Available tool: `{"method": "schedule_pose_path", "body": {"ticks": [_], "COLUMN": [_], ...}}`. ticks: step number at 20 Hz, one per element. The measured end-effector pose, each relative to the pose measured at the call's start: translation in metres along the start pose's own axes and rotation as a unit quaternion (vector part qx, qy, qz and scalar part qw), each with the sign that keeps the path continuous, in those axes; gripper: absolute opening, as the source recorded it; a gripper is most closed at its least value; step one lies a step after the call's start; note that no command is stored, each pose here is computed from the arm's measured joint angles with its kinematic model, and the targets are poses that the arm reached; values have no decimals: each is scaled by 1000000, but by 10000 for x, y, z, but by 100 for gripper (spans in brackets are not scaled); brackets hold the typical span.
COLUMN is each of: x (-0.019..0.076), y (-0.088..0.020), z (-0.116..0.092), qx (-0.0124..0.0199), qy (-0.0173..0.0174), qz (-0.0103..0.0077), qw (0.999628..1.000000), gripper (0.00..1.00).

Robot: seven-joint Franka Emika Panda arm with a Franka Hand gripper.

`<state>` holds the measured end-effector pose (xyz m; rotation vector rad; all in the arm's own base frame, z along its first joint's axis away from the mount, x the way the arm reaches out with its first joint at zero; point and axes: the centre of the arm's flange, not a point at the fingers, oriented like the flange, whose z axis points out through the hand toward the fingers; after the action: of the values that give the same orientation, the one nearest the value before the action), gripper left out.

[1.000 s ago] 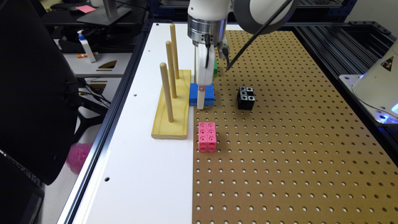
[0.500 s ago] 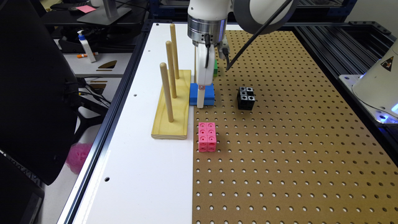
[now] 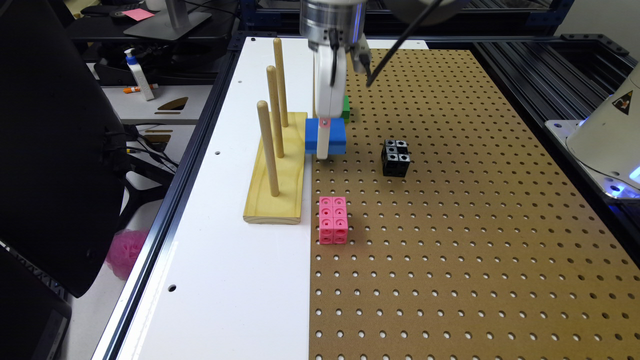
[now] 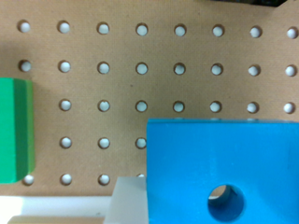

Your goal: Pick up blue block.

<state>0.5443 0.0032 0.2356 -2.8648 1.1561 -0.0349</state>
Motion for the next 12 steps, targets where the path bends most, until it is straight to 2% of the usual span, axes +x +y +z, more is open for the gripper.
{"method": "schedule_pose_path", "body": {"ticks": [2, 3, 4, 7, 8, 10, 12], "x": [-7, -9, -8, -24, -29, -45, -69], "y": [0, -1, -6, -4, -5, -3, 8], "z": [-141, -186, -264, -484, -551, -747, -904], "qx": [-2712, -3049, -2577, -4439, -4110, -3849, -4893], "qy": [-395, -3, 1724, 3429, 4861, 8201, 9840], "qz": [-485, -624, -796, -1265, -1407, -1617, -1864], "qw": [999996, 999995, 999995, 999983, 999979, 999958, 999938], "gripper": [0, 0, 0, 0, 0, 0, 0]}}
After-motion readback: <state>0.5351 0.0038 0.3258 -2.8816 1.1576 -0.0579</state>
